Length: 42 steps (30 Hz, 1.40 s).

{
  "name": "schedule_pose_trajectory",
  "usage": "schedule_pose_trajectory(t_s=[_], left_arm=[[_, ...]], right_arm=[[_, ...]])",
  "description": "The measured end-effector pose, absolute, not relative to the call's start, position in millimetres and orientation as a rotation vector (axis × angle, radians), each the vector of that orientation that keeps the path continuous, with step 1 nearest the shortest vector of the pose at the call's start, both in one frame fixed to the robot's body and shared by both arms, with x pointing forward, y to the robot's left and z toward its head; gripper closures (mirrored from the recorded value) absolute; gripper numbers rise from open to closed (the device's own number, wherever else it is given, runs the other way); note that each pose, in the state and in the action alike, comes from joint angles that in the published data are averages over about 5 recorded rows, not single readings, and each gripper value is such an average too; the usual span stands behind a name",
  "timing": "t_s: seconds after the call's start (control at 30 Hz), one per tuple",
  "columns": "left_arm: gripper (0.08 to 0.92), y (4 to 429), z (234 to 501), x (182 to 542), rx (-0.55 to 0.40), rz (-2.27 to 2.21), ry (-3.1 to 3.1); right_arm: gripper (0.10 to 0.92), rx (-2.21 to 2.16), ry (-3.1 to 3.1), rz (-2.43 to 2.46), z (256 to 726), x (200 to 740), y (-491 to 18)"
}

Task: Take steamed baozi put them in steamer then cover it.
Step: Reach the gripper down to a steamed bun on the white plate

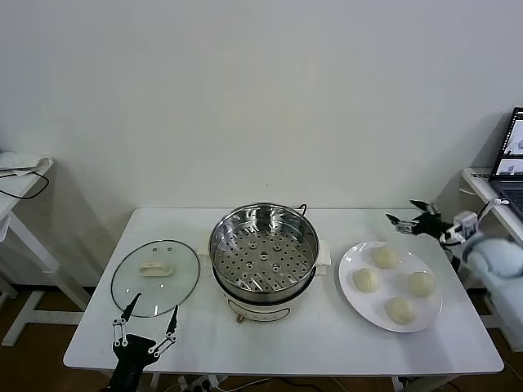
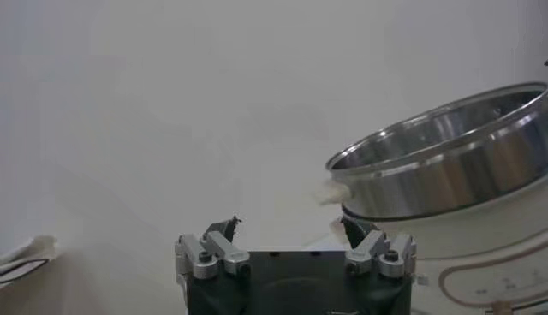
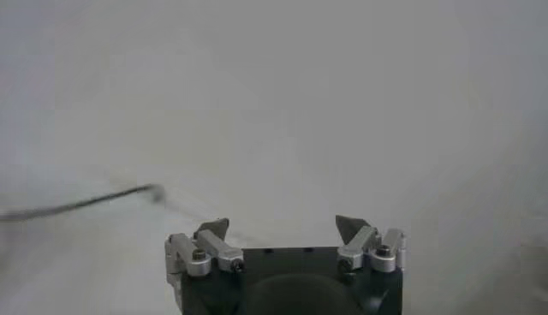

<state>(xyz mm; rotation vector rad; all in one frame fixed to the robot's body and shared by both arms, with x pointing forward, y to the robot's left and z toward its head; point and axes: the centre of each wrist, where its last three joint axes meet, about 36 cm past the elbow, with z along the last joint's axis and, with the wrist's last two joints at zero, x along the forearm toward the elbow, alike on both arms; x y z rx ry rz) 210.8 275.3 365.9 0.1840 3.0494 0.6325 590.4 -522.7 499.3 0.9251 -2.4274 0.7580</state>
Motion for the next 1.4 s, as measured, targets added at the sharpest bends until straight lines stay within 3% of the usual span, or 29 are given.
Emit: schedule_pose_trajectory(t_s=[0.23,0.63,1.27,1.4], left_arm=[[0.177,278,367,210,0.14,0.627,3.057],[0.177,279,368,203,0.112,0.623,3.062],[0.177,282,364,197,0.089,0.631,3.069],[0.177,282,364,197,0.083,0.633,3.068]], right_arm=[[0.2,1.16,-1.987,0.988,527,633,-521],[0.2,1.177,-1.576,1.18,509,682,-485],[0.201,1.151,-1.455,1.252,463,697,-453],[0.236,1.15,-1.456,1.263,460,698,-450]])
